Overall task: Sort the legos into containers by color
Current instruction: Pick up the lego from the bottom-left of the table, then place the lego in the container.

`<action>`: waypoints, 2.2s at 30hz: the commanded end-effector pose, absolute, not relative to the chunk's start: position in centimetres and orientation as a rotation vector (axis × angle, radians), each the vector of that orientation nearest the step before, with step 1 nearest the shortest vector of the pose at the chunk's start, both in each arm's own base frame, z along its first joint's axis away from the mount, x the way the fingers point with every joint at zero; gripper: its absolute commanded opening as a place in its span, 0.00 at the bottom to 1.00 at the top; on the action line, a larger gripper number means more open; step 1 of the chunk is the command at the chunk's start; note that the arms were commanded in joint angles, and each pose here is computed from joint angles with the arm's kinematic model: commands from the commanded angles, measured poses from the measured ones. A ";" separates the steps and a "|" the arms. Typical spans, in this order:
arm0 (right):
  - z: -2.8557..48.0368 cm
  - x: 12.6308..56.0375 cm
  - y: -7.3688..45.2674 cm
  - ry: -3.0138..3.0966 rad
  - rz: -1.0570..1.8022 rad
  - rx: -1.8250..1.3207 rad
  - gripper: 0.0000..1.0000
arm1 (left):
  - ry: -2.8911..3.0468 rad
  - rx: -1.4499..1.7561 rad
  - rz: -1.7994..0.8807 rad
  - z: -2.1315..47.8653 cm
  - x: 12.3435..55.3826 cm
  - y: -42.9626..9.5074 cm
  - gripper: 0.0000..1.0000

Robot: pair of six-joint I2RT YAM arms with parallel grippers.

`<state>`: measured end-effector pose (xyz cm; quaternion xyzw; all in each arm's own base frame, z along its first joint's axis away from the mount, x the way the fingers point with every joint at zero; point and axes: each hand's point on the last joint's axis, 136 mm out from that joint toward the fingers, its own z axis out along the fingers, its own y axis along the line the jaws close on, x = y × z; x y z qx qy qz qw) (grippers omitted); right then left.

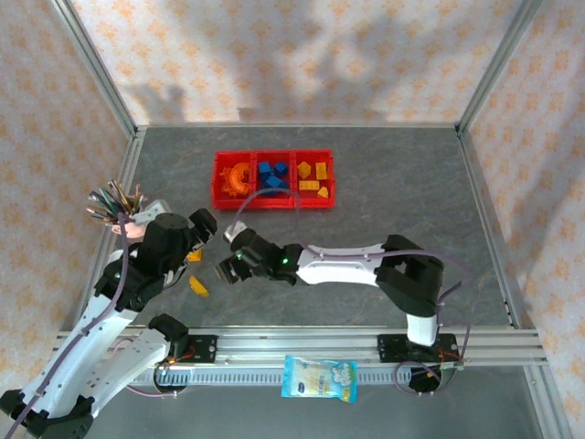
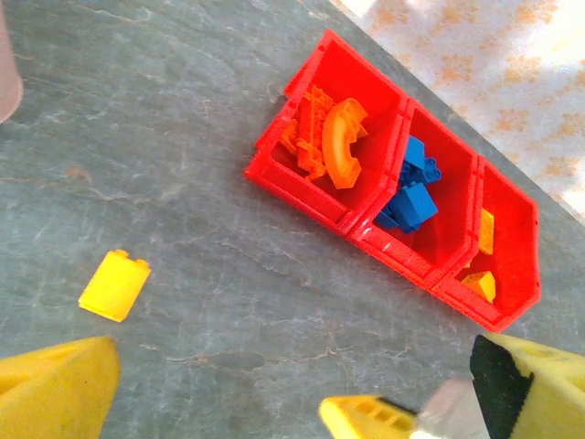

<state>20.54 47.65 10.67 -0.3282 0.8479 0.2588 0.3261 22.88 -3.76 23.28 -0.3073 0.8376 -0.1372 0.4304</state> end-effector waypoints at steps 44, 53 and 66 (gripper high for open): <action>8.6 18.5 52.6 2.127 0.674 -1.030 0.19 | 2.051 -0.767 -0.335 25.0 22.8 -3.2 0.99; 12.8 27.3 42.7 2.223 0.568 -0.633 0.19 | 2.037 -0.682 -0.408 26.2 25.2 -5.3 0.99; 14.5 45.6 27.0 2.236 0.215 -0.071 0.19 | 2.039 -0.587 -0.520 26.1 29.9 -9.4 0.99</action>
